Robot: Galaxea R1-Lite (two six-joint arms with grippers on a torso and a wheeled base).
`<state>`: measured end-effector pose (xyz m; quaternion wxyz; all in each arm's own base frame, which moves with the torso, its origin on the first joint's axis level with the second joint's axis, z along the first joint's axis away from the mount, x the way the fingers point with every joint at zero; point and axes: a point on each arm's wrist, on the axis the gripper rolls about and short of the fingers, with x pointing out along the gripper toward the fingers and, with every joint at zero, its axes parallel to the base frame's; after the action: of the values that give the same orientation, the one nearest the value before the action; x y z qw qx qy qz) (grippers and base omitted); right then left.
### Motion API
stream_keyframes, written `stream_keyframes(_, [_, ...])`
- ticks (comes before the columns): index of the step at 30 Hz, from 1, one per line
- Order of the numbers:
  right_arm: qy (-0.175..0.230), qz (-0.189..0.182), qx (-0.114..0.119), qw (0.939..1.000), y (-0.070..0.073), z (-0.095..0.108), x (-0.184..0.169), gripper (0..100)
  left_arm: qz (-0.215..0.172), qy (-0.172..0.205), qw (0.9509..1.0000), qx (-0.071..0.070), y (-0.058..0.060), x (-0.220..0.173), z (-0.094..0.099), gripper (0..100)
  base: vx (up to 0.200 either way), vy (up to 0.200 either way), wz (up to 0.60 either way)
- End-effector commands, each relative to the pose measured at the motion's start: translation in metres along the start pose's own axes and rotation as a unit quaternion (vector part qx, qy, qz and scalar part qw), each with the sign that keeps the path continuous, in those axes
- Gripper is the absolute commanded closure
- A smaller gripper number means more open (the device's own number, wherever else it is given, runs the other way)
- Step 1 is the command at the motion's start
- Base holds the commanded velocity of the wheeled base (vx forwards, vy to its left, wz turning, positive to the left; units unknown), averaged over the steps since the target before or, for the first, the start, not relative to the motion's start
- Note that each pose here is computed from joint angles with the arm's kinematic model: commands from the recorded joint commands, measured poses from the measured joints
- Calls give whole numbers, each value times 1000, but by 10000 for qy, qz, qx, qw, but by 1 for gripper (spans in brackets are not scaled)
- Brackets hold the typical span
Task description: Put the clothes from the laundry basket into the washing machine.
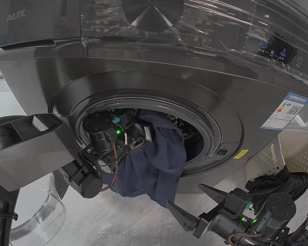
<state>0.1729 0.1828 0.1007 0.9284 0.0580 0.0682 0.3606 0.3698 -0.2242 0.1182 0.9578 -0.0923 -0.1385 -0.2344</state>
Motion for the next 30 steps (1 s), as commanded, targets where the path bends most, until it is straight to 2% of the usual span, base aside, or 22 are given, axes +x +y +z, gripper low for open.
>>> stream_keyframes(1, [28,7,4,10000,0,-2,1,0,150,186,9997,37,8,23,-37,100,0,0,0])
stream_keyframes(10, [41,36,1,10000,2,-2,1,0,456,99,9989,106,24,74,-33,100,0,0,0])
stream_keyframes(16, [62,24,0,10000,1,-3,2,0,572,-52,9983,74,22,102,-14,100,0,0,0])
stream_keyframes(24, [56,33,-8,10000,2,-3,1,0,639,-14,9979,32,19,104,-12,100,0,0,0])
stream_keyframes(25, [57,41,-8,10000,2,-3,1,0,633,-7,9980,5,18,104,-12,0,0,0,0])
stream_keyframes(28, [39,28,-6,10000,2,-2,1,0,690,82,9976,-65,16,100,-10,0,0,0,0])
stream_keyframes(30, [32,29,-13,10000,2,-2,1,0,741,459,9962,-39,15,91,-11,0,0,0,0])
